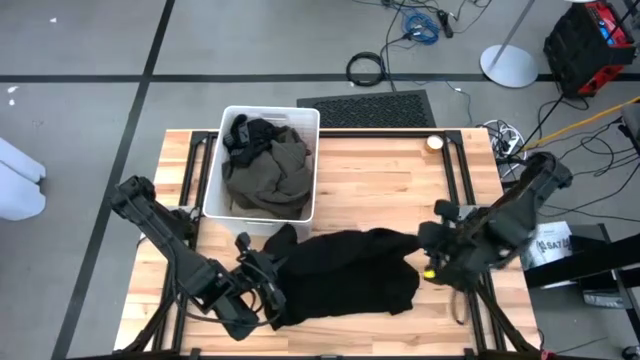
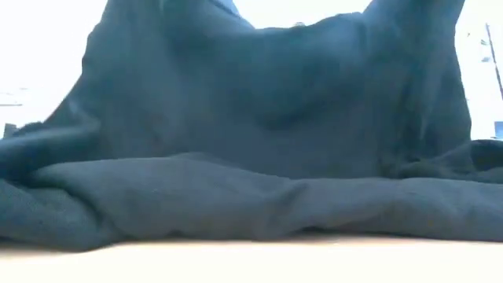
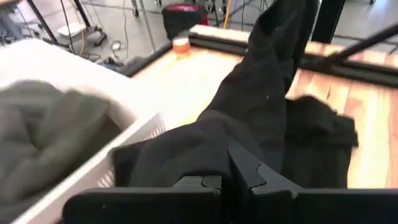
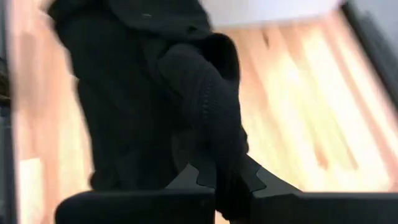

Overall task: Sort clothes
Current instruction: Put the black shirt into the white laundry bin

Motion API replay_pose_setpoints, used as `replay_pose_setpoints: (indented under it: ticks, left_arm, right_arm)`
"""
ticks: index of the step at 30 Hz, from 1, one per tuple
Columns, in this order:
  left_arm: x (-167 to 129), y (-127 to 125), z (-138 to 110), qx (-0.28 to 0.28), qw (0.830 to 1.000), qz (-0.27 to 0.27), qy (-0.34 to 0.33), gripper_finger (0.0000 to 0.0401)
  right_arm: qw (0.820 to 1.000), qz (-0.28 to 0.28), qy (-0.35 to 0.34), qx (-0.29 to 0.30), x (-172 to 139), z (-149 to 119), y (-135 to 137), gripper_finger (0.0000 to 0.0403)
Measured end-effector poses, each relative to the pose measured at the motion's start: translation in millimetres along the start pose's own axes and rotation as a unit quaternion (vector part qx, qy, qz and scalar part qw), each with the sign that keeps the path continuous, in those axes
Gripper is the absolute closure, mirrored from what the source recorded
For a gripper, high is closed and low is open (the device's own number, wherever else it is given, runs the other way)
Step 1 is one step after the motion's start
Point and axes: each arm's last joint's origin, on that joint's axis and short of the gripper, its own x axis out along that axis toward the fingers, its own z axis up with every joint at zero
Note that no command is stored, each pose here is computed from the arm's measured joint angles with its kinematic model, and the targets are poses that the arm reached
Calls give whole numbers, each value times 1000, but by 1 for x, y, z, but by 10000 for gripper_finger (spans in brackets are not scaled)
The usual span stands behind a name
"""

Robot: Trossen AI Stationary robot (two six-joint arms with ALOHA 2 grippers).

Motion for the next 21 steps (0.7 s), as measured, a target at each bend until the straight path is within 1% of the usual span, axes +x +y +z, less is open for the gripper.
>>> replay_pose_setpoints:
  ticks: [3,4,7,11,15,18,21]
  left_arm:
    - [11,-2,-21,-9,1000,-11,14,397]
    - [14,-3,-28,-11,1000,-17,21,397]
    - [24,-3,-47,-18,998,-33,49,397]
    - [33,-1,-72,-52,993,-57,94,397]
    - [37,2,-91,-83,983,-75,148,395]
    - [39,3,-103,-105,972,-89,188,394]
    - [43,2,-114,-118,963,-99,219,393]
  right_arm:
    - [999,-8,30,22,33,-20,-1,403]
    - [999,-3,37,28,43,-26,0,403]
    - [997,39,51,46,72,-41,8,403]
    - [991,103,67,60,107,-60,21,403]
    - [977,166,93,95,127,-74,35,403]
    - [970,184,112,113,135,-85,43,403]
    - [962,190,152,128,143,-93,49,403]
